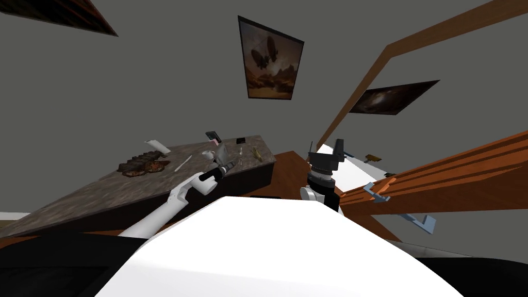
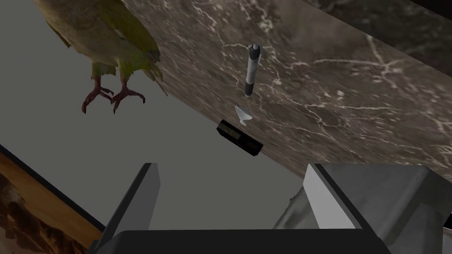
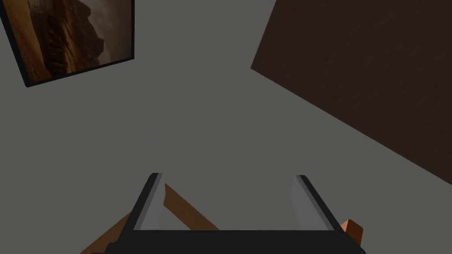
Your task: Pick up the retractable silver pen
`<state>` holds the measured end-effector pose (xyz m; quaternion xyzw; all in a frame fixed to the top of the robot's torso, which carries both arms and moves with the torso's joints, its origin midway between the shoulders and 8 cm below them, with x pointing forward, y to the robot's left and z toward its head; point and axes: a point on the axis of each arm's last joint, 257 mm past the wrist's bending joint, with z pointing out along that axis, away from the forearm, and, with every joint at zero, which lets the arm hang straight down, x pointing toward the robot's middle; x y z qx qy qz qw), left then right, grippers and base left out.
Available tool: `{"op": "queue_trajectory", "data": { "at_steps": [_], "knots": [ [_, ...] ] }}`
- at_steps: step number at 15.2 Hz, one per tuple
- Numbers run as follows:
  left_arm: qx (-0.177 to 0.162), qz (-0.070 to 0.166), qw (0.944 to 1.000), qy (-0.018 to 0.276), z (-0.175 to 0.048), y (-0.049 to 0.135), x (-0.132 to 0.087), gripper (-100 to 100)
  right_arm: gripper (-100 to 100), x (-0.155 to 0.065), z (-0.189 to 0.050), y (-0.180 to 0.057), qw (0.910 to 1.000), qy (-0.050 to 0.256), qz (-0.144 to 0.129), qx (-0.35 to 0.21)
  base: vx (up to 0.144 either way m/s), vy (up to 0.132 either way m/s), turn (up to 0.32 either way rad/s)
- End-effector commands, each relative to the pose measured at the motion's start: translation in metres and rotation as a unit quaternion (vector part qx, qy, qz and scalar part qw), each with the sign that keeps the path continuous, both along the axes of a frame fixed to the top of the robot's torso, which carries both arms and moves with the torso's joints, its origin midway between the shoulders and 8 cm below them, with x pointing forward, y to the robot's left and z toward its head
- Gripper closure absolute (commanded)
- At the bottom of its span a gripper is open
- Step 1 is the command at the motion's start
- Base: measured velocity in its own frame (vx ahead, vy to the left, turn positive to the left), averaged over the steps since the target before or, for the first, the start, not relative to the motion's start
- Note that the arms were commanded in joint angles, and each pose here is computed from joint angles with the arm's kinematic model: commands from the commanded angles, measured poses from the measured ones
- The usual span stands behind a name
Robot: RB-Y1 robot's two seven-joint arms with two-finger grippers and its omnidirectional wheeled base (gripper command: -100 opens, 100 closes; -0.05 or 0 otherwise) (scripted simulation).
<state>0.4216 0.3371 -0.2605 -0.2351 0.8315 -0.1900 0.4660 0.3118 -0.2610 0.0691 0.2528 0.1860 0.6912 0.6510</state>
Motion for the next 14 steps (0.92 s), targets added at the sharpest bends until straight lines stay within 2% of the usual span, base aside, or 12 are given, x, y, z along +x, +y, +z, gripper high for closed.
{"op": "queue_trajectory", "data": {
  "at_steps": [1,2,3,5,6,7,10,11,14],
  "knots": [
    [0.018,0.005,0.9995,0.027,-0.011,0.012,-0.004,-100,0,0.0,0.0,0.0,1.0,0.0,0.0,0.0,0.064,-0.069,-0.085],
    [0.018,0.005,0.9995,0.027,-0.011,0.012,-0.004,-100,0,0.0,0.0,0.0,1.0,0.0,0.0,0.0,0.042,-0.051,-0.02],
    [0.033,0.006,0.9983,0.047,-0.018,0.022,-0.008,-100,0,0.0,0.0,0.0,1.0,0.0,0.0,0.0,0.055,-0.055,-0.073],
    [0.036,0.009,0.9979,0.053,-0.02,0.024,-0.009,-100,0,0.0,0.0,0.0,1.0,0.0,0.0,0.0,0.052,-0.043,-0.055],
    [0.052,0.012,0.9958,0.074,-0.028,0.034,-0.013,-100,0,0.0,0.0,0.0,1.0,0.0,0.0,0.0,0.039,-0.049,-0.072],
    [0.054,0.013,0.9954,0.078,-0.029,0.036,-0.015,-100,0,0.0,0.0,0.0,1.0,0.0,0.0,0.0,0.043,-0.051,-0.081],
    [0.084,0.019,0.989,0.12,-0.041,0.057,-0.024,-100,0,0.0,0.0,0.0,1.0,0.0,0.0,0.0,0.064,-0.058,-0.104],
    [0.087,0.022,0.988,0.126,-0.043,0.059,-0.026,-100,0,0.0,0.0,0.0,1.0,0.0,0.0,0.0,0.063,-0.072,-0.085],
    [0.114,0.027,0.9795,0.164,-0.051,0.08,-0.036,-100,0,0.0,0.0,0.0,1.0,0.0,0.0,0.0,0.068,-0.063,-0.075]
  ]
}}
